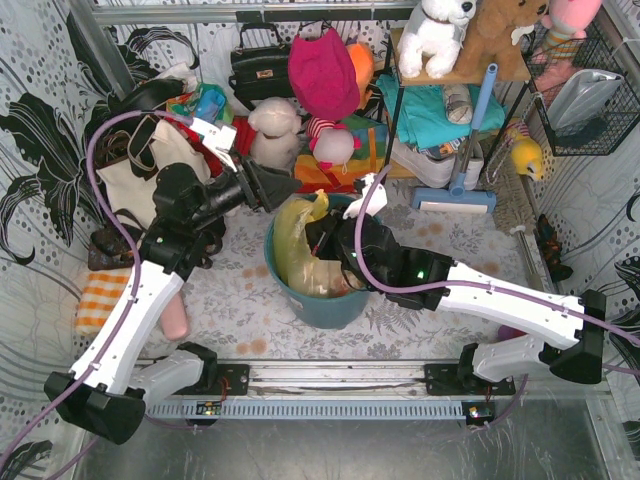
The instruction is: Tie the trash bag
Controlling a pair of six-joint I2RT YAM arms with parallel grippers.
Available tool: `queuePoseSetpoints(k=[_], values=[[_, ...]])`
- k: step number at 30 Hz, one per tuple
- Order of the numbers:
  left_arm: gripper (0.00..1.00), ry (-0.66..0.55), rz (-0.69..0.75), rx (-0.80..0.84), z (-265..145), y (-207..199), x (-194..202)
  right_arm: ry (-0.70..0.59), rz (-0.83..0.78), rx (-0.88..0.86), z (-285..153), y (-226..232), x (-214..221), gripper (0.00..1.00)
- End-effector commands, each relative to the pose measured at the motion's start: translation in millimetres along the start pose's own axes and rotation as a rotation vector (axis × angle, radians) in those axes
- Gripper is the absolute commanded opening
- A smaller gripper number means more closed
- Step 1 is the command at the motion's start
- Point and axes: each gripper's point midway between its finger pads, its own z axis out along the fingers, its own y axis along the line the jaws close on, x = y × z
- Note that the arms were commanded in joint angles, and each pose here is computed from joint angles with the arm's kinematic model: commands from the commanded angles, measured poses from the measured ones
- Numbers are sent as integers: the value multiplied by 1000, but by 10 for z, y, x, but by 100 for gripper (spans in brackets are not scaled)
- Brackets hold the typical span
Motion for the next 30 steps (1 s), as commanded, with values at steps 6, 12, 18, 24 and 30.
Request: queuePoseSetpoints(k=[6, 12, 18, 24, 30], values=[[62, 122, -56, 88, -137, -91, 328, -28, 12, -11, -22, 125, -138, 0], [62, 170, -102, 90, -167, -32, 480, -23, 11, -11, -28, 122, -128, 0], [64, 194, -128, 86, -163, 40, 566, -18, 17, -7, -24, 92, -95, 0], [48, 201, -143, 128, -165, -1, 577, -16, 20, -5, -11, 72, -62, 0], [14, 228, -146, 217, -224, -183, 567, -26, 19, -12, 46, 43, 0, 0]])
